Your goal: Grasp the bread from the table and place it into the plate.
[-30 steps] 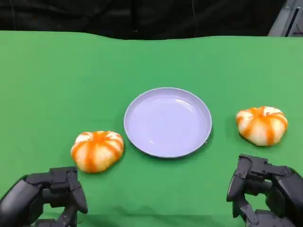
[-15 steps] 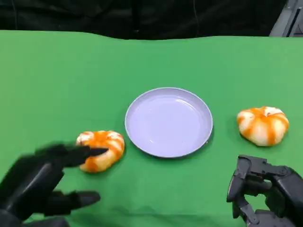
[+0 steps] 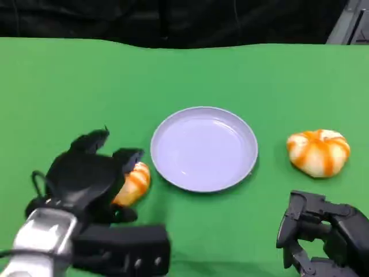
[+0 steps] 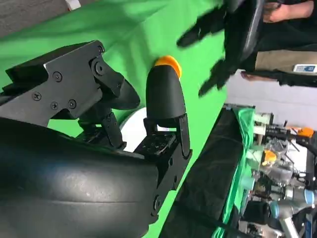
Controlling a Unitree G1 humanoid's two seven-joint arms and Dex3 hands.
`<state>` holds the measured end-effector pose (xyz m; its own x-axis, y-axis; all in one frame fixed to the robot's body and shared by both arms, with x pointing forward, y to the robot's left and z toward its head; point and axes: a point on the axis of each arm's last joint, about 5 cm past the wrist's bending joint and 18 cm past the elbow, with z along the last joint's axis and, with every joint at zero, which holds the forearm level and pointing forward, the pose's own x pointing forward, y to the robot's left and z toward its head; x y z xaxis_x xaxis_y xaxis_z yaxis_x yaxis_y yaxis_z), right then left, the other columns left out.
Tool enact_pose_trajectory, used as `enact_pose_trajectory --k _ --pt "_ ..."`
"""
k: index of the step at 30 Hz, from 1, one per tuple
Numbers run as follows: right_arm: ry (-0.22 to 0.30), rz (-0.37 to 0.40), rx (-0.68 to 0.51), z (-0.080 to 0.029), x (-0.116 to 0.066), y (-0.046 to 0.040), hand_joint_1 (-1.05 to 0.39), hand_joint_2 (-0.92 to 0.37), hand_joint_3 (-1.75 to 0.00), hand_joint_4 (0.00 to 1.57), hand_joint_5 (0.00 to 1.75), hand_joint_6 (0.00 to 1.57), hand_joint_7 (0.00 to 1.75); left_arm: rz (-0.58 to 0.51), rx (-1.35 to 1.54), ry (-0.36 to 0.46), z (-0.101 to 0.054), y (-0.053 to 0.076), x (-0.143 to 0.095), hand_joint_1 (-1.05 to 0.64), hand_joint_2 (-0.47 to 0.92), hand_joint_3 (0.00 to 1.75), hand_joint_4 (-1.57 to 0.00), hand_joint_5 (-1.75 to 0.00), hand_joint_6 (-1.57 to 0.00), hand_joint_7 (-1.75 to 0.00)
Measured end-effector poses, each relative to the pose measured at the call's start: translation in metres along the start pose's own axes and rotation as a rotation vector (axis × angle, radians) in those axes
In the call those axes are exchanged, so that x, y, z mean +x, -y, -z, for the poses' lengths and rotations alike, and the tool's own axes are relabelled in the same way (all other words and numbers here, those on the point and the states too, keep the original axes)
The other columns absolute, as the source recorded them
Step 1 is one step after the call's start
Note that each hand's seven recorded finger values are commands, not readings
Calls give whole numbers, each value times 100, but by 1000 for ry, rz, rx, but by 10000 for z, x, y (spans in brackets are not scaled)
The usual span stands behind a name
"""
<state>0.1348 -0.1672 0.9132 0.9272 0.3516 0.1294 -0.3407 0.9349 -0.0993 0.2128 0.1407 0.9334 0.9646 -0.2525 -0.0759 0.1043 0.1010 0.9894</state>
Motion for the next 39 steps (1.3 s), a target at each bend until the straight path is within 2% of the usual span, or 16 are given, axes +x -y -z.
enact_pose_trajectory --k 7,13,20,27,39 --pt "0 5 -10 -23 1 -2 2 -66 -105 75 175 70 152 48 69 -32 -80 153 141 -88 92 32 -3 0 -31 0" --pt "-6 5 -12 -22 -6 -5 2 -66 -105 75 175 70 153 66 80 -53 -105 222 209 -88 92 33 -3 -1 -32 -1" --pt "-8 7 -12 -23 -15 -7 1 -67 -105 76 175 70 153 83 45 -89 -65 302 273 -88 92 34 -1 0 -30 0" --pt "0 8 -13 -41 -22 -11 0 -67 -105 76 175 70 153 94 22 -113 -36 329 347 -87 92 35 -3 -1 -32 -1" --pt "4 10 -15 -62 -47 -19 0 -66 -105 76 175 71 153 137 -55 -135 15 493 471 -88 92 34 -5 -1 -33 0"
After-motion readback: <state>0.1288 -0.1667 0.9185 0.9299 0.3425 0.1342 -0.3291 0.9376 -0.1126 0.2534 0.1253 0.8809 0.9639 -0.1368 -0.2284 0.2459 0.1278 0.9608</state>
